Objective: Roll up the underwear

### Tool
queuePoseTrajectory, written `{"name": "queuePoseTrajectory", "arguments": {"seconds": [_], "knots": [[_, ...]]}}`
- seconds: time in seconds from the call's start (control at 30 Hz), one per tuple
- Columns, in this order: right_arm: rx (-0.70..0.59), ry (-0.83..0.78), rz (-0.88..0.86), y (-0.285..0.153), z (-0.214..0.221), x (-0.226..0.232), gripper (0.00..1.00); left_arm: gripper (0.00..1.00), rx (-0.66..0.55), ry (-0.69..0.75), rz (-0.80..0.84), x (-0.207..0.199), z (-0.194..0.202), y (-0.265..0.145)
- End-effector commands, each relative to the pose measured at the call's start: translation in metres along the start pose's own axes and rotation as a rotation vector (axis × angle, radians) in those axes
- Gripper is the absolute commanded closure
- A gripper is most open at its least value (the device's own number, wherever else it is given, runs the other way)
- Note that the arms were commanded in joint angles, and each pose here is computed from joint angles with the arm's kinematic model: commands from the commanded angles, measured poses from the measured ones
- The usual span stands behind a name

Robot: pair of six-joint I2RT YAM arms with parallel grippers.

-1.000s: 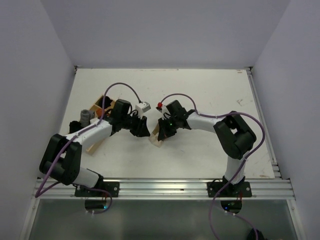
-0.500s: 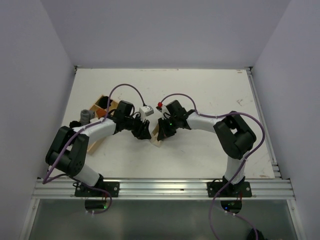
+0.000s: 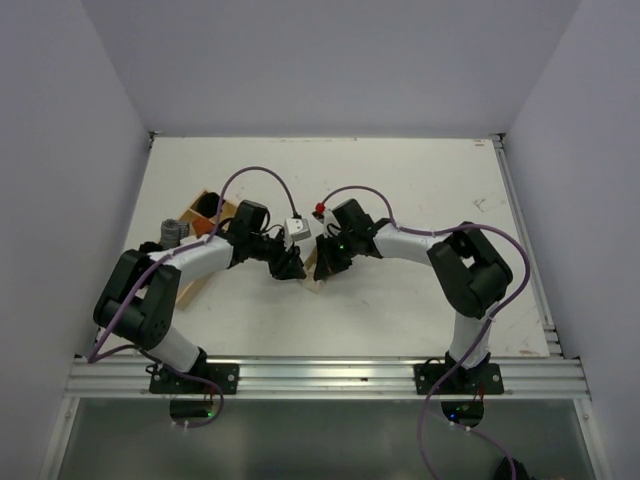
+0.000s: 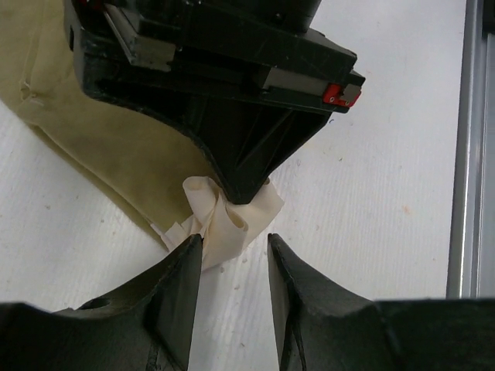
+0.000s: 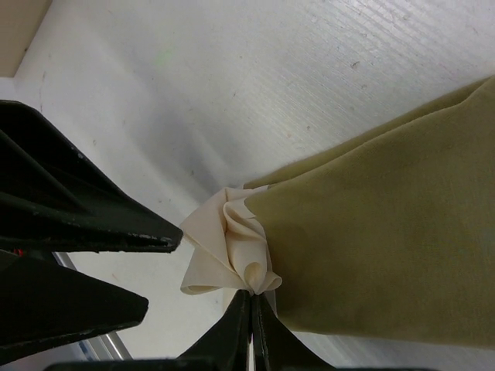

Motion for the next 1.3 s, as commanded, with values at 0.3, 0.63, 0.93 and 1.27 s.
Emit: {"name": "queuePoseTrajectory", "arguments": {"seconds": [0.3,0.63,0.93,1.27], "knots": [[-0.041,-0.010,-0.053,-0.003,-0.021,0.012,1.00,0.68,-0.116,0.160,0.108,0.015,-0.029,0.019],[-0.055,0.000,-0.024,-0.004,-0.023,0.007,0.91,1.00,-0.024,0.066,0.152,0.034,-0.018,0.036],[-0.053,0.017,0.002,-0.002,-0.023,0.001,1.00,0.79,-0.027,0.096,0.123,0.030,-0.021,0.011],[-0.045,0.039,-0.026,-0.001,-0.020,0.000,1.00,0.69,-0.122,0.056,0.238,0.020,-0.023,-0.011]]}}
Point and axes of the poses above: each gripper's point midway between its finger pads, its own y axis out along the fingers, its own x axis along the line the jaws close on, z = x × y, the point moved 2 cm from there along -y, back along the fingers, and after that the axes turned 7 degrees about y, right-handed, at the moved point
